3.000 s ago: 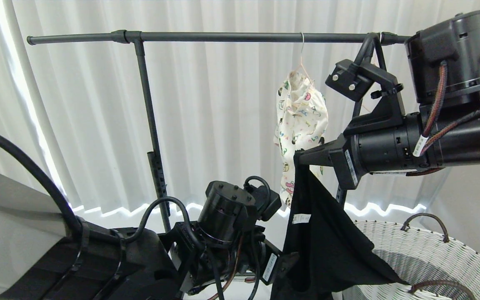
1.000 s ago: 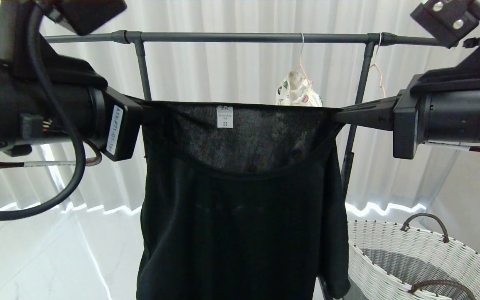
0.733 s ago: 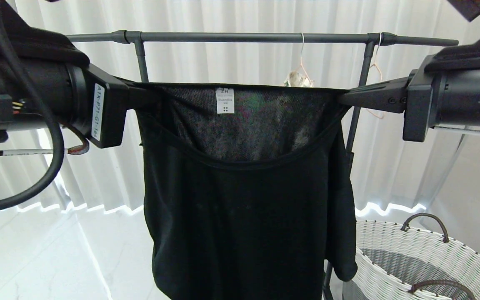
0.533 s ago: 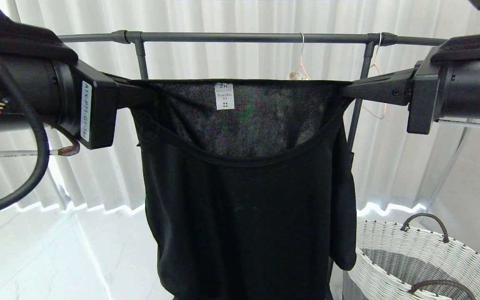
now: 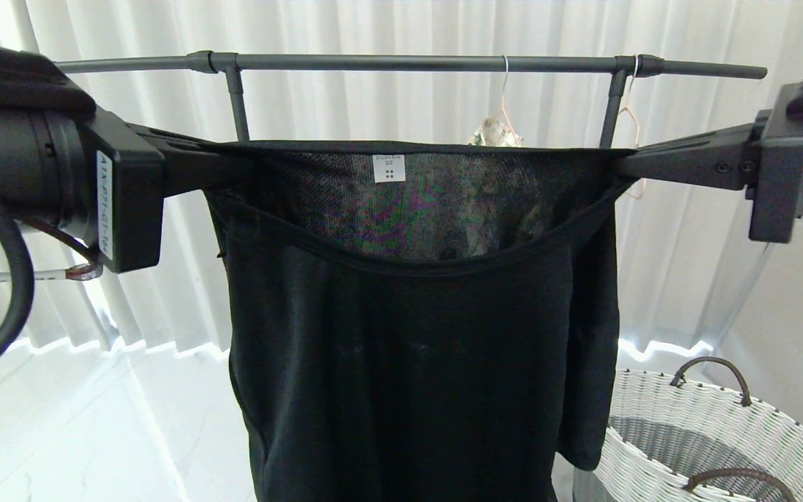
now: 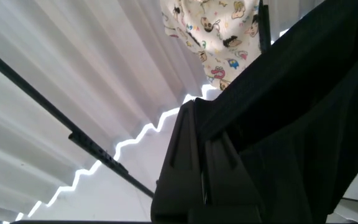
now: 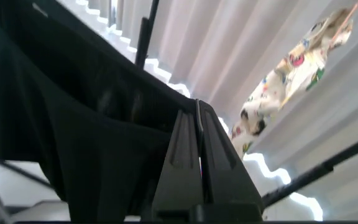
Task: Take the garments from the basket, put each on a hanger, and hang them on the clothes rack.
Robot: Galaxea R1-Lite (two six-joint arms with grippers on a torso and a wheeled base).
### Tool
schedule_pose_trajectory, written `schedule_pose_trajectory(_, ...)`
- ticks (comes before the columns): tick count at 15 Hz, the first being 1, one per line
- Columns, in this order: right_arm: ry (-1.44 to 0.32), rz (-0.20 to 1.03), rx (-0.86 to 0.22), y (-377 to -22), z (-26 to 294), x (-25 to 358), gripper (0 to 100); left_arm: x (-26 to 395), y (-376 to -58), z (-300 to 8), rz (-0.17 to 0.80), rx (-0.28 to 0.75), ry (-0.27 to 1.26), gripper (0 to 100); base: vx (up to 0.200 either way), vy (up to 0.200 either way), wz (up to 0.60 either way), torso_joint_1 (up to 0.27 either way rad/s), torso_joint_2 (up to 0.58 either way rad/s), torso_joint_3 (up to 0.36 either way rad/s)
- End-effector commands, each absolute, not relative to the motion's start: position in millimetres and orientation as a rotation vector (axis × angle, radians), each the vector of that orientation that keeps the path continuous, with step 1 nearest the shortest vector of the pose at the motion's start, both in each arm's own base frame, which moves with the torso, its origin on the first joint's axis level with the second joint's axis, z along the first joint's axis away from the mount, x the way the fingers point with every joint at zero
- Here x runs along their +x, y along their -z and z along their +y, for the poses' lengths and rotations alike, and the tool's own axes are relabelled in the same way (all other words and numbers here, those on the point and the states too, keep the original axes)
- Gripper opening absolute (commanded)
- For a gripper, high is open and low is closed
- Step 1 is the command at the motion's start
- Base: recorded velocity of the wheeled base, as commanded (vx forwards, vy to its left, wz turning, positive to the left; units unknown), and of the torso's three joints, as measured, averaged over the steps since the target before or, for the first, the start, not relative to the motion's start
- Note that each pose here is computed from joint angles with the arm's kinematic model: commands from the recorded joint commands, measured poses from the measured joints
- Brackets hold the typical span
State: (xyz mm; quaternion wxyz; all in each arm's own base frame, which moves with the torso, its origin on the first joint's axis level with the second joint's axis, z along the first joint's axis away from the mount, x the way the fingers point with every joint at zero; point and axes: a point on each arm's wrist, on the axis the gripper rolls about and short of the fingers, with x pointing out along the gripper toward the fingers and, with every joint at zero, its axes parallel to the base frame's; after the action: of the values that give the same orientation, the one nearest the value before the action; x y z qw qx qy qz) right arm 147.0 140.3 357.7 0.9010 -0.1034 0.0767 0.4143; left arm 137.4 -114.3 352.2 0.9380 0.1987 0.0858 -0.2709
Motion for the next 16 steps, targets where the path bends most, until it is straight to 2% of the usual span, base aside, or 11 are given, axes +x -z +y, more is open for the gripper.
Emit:
schedule_pose_trajectory(1, -0.884, 0.136, -0.206, -364.7, 129.2, 130.7, 0, 139.2, -351.8, -117.9, 0.169, 0.403, 0.561, 0, 0.000, 0.000, 0.00, 0.000, 0.00, 0.000)
schedule_pose_trajectory(5, -0.944, 0.160, -0.220, -363.2, 129.5, 117.6, 0, 181.2, -343.4, -155.3, 0.109, 0.375, 0.552, 0, 0.000, 0.000, 0.00, 0.000, 0.00, 0.000)
schedule_pose_trajectory(7, -0.952, 0.161, -0.221, -363.6, 128.2, 114.6, 0, 193.8, -335.3, -166.4, 0.121, 0.381, 0.552, 0, 0.000, 0.000, 0.00, 0.000, 0.00, 0.000)
schedule_pose_trajectory(16, -0.956, 0.183, -0.230, -357.3, 132.7, 116.3, 0, 191.2, -336.0, -164.7, 0.114, 0.376, 0.555, 0, 0.000, 0.000, 0.00, 0.000, 0.00, 0.000)
